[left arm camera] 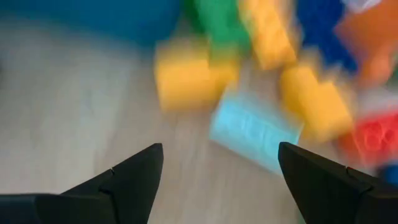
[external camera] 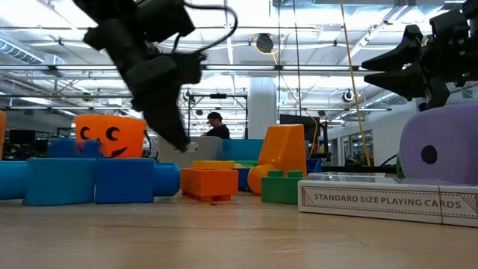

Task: Pick & Place Toys
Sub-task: Put the blue 2 stud gamepiece into the white bin

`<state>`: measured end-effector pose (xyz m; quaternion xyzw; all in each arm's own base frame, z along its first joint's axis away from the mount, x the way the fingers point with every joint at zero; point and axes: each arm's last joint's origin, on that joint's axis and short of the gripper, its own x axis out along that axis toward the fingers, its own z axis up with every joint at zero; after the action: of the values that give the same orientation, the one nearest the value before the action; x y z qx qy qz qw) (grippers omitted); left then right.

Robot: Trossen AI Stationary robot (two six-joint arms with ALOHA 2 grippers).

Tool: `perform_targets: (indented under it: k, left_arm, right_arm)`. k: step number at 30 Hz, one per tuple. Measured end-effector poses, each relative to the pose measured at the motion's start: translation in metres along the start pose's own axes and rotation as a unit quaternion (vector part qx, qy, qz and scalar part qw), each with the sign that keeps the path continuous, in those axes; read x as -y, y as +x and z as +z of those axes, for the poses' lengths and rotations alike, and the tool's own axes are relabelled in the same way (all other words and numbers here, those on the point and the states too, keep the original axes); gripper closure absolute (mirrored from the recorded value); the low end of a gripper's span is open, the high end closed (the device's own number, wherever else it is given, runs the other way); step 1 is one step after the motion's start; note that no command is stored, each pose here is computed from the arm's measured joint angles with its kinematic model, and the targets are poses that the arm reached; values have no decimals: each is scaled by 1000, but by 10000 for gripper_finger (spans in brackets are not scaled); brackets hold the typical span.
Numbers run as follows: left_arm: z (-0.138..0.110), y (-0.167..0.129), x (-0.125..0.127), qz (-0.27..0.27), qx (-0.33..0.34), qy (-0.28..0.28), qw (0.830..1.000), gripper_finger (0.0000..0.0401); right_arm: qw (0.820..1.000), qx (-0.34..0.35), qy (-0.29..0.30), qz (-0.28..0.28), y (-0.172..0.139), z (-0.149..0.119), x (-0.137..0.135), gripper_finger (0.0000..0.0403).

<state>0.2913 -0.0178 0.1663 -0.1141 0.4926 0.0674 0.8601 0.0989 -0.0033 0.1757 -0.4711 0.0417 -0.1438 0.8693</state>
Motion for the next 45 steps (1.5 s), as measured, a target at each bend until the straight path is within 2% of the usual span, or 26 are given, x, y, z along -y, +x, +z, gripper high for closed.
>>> perform_targets:
  k: [4,6,8,12,16,18,21,26,33,36,39,45]
  left_arm:
    - [5,-5,1,8,-20,61,998,80]
    - [13,-12,4,6,-16,65,998,80]
    - [12,-17,3,17,-47,54,997,80]
    - [4,-32,1,52,-155,-48,985,80]
    - [-10,-48,-1,89,-265,-151,948,80]
    - [-21,-48,3,119,-285,-169,936,80]
    - [-37,-42,11,131,-294,-153,934,80]
    - [-53,-37,9,148,-310,-161,925,80]
    - [-47,-74,3,132,-209,-165,955,80]
    - [-52,-92,2,115,-175,-178,961,80]
    - [-71,-96,-1,117,-172,-207,956,80]
    - [-111,-80,-5,135,-185,-279,933,80]
  right_arm:
    - [1000,-2,-1,3,0,0,-1,234]
    - [1000,-2,-2,3,0,0,-1,234]
    - [1000,-2,-1,3,0,0,-1,234]
    - [1000,-2,-2,3,0,0,-1,234]
    - [1000,-2,-2,3,0,0,-1,234]
    - [1000,-2,-1,3,0,0,-1,234]
    - [1000,-2,-1,3,0,0,-1,234]
    - [1000,-2,-2,3,0,0,-1,234]
    - [1000,-2,-1,3,0,0,-1,234]
    - [1000,-2,-1,3,0,0,-1,234]
    - [1000,-2,-2,3,0,0,-1,234]
    - [1000,-2,-1,3,0,0,-1,234]
